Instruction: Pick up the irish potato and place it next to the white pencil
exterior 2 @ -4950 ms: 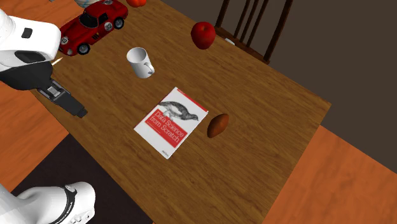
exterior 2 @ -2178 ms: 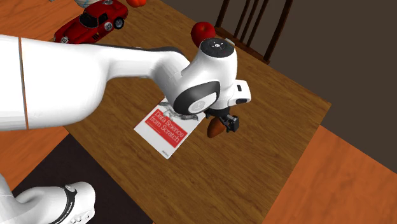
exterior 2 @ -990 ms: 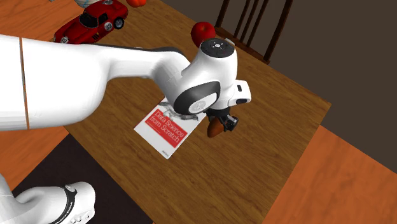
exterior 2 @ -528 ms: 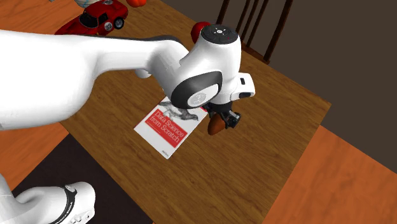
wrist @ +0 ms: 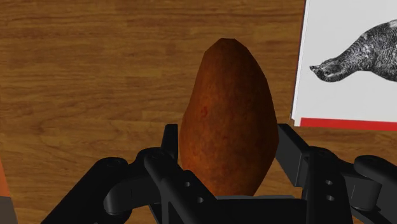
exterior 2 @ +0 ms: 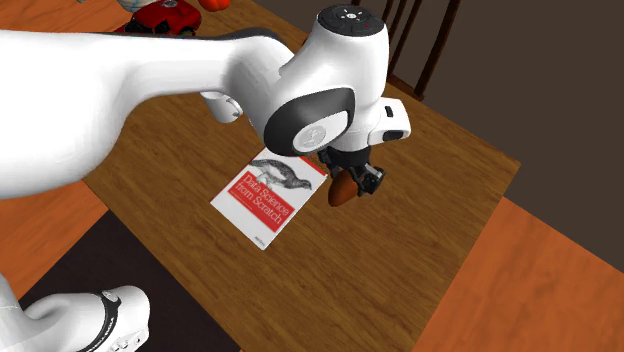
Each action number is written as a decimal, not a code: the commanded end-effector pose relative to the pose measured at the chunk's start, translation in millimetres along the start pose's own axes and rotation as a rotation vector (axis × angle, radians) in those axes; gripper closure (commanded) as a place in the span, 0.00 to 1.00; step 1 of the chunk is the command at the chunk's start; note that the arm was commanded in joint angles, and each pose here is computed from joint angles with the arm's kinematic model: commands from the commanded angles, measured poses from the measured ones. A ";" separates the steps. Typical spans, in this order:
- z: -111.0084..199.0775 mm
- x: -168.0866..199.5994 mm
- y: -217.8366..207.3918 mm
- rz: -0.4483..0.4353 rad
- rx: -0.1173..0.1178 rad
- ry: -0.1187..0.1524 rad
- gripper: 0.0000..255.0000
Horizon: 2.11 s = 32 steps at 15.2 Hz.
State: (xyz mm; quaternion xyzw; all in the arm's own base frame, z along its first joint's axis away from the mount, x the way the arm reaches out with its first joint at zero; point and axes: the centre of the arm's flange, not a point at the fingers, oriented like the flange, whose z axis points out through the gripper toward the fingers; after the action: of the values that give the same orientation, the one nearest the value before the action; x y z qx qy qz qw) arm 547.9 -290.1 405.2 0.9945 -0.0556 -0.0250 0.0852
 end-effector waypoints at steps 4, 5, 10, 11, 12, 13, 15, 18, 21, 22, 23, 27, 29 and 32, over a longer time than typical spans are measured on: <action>-26.5 -2.6 3.6 0.000 0.000 -0.001 1.00; -31.7 -2.9 4.5 0.000 0.000 -0.001 1.00; -54.6 -3.9 8.5 0.000 0.000 -0.001 1.00; -56.4 -10.0 -3.0 0.000 0.000 -0.001 1.00; -58.2 -16.3 -14.5 0.000 0.000 -0.001 1.00; -60.0 -22.5 -26.0 0.000 0.000 -0.001 1.00; -63.6 -35.0 -48.9 0.000 0.000 -0.001 1.00; -68.9 -53.8 -83.4 0.000 0.000 -0.001 1.00; -74.3 -72.5 -117.9 0.000 0.000 -0.001 1.00; -76.1 -78.7 -129.4 0.000 0.000 -0.001 1.00; -77.9 -85.0 -140.9 0.000 0.000 -0.001 1.00; -85.1 -110.0 -186.8 0.000 0.000 -0.001 1.00; -88.7 -122.4 -209.8 0.000 0.000 -0.001 1.00; -94.1 -141.2 -244.3 0.000 0.000 -0.001 1.00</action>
State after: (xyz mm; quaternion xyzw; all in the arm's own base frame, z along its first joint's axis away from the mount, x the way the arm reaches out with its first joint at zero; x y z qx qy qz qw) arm 442.3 -29.0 463.7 0.9945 -0.0549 -0.0250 0.0851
